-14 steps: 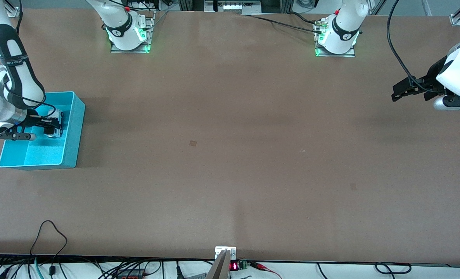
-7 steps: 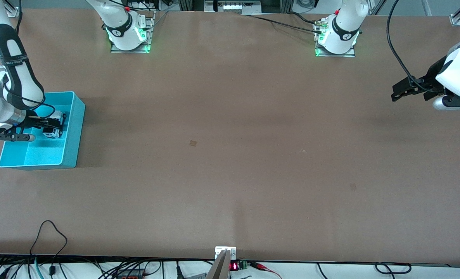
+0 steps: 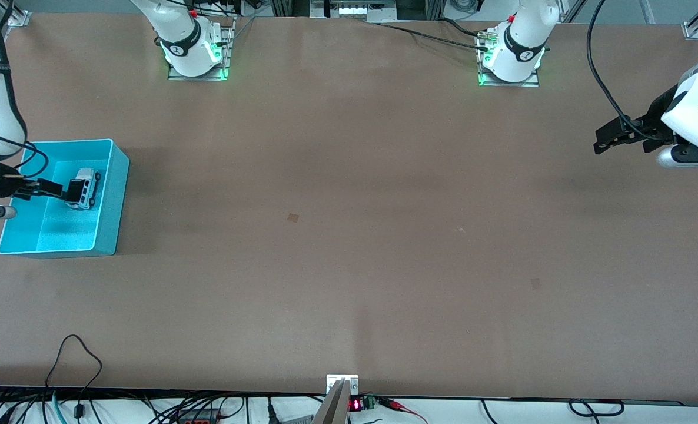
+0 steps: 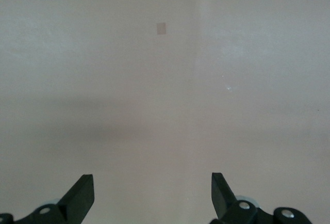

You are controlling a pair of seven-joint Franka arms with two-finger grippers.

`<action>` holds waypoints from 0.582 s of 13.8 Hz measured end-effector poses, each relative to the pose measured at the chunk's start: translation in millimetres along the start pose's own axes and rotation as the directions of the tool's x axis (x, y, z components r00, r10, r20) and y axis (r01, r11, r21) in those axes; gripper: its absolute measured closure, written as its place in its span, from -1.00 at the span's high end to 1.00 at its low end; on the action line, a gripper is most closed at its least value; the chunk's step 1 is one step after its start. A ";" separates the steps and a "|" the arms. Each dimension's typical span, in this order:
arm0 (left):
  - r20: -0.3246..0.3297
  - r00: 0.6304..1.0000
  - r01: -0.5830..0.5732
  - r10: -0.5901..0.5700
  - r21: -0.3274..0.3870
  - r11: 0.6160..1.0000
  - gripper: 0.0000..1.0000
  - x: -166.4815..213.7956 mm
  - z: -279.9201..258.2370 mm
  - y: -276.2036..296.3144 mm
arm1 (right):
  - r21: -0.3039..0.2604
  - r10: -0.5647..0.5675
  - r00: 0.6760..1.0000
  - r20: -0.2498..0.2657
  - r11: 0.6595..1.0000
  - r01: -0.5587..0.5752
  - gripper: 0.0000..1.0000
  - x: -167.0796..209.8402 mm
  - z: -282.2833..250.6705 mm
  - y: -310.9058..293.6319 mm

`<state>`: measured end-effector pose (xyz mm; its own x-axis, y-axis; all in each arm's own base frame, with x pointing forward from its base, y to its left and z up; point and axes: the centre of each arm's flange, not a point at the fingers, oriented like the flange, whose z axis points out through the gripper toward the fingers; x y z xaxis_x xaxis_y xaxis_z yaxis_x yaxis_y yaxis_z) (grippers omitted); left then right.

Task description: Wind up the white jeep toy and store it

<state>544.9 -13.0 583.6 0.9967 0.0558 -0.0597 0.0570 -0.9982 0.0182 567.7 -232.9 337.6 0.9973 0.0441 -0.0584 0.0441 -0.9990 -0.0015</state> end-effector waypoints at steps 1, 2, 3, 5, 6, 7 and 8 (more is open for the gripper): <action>0.000 1.000 -0.003 0.003 0.000 1.000 1.00 -0.1 0.0 1.6 | -0.005 -0.025 1.000 -0.016 1.000 0.025 1.00 7.9 -21.9 -13.2; 0.000 1.000 -0.006 0.006 0.001 1.000 1.00 -0.3 0.0 3.5 | -0.010 -0.058 0.998 -0.030 0.998 0.058 1.00 15.9 -42.9 -31.7; 0.000 1.000 -0.009 0.009 0.001 1.000 1.00 -0.4 0.0 4.7 | -0.014 -0.097 0.994 -0.041 0.995 0.096 1.00 23.1 -62.2 -55.0; 0.000 1.000 -0.010 0.010 0.001 1.000 1.00 -0.4 0.0 5.5 | -0.022 -0.171 0.983 -0.061 0.985 0.170 1.00 33.0 -95.0 -106.6; 0.000 1.000 -0.010 0.010 0.001 1.000 1.00 -0.4 0.0 5.5 | -0.025 -0.194 0.978 -0.072 0.981 0.192 1.00 35.3 -108.6 -127.7; 0.000 1.000 -0.010 0.010 0.001 1.000 1.00 -0.4 0.0 5.6 | -0.028 -0.202 0.976 -0.081 0.979 0.200 1.00 36.0 -120.1 -142.6; 0.000 1.000 -0.010 0.010 0.001 1.000 1.00 -0.5 -0.1 5.6 | -0.026 -0.202 0.976 -0.082 0.979 0.200 1.00 35.3 -129.5 -152.4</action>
<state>544.8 -18.6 583.8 0.9972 0.0457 -0.0593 0.0469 -0.9987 0.0180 603.8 -78.9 465.1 0.9693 0.2445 0.0251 0.2442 -0.9696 0.0127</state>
